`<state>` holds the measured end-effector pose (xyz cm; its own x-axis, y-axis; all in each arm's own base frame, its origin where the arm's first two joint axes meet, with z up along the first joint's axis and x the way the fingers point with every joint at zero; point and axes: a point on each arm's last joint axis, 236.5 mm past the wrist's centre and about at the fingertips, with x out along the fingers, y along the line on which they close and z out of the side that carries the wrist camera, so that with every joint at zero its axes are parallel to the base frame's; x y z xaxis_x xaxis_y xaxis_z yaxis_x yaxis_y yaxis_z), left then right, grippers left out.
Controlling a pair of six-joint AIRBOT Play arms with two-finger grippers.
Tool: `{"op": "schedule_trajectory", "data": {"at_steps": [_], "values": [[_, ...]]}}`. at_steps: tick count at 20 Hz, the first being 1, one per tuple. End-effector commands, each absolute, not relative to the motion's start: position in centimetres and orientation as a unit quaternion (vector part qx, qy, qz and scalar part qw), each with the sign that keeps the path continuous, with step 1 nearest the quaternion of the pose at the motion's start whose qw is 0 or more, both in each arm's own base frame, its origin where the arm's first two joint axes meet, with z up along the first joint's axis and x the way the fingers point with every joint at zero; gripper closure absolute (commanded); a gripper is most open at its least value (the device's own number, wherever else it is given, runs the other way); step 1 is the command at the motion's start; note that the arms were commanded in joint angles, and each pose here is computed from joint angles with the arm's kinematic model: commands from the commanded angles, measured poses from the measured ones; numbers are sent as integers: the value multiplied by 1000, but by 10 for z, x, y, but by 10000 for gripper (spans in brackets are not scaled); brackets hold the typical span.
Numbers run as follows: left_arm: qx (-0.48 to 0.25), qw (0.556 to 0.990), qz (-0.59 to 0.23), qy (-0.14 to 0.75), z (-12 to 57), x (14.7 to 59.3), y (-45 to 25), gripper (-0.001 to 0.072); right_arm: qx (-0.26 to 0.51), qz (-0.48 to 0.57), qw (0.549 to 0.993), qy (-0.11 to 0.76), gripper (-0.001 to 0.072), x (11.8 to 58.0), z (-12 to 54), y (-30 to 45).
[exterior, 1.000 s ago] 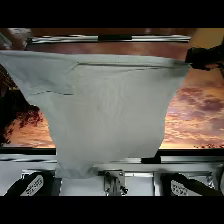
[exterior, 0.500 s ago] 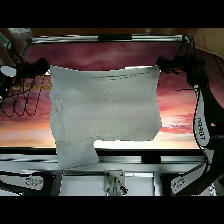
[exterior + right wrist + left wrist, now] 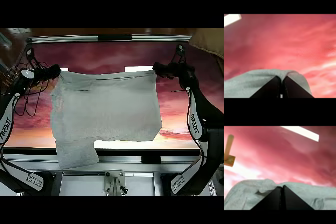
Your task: Fold the shirts.
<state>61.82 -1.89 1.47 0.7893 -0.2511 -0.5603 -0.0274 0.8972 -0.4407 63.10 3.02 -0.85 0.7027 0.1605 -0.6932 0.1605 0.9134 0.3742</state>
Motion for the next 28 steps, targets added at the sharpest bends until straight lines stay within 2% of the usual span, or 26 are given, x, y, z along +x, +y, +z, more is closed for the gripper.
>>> {"op": "schedule_trajectory", "data": {"at_steps": [1, 8, 11, 15, 20, 24, 28], "values": [[-131, 890, -168, 403, 3, 574, -41, 674, 131, 18, 874, 467, 643, 592, -21, 28], [-108, 772, -199, 593, -39, 471, -27, 675, 97, 25, 793, 602, 643, 520, -42, 29], [-99, 734, -176, 649, -58, 441, -18, 675, 78, 13, 766, 638, 643, 499, -49, 21], [-97, 731, -178, 652, -51, 437, -18, 676, 41, -10, 729, 683, 644, 471, -54, 3], [-111, 694, -183, 688, -69, 410, -26, 675, 69, 3, 725, 686, 643, 469, -58, 17], [-115, 684, -183, 696, -71, 402, -25, 675, 72, 5, 680, 730, 643, 438, -80, 20], [-122, 681, -180, 699, -64, 398, -15, 676, 58, -3, 683, 728, 643, 437, -77, 12]]}}
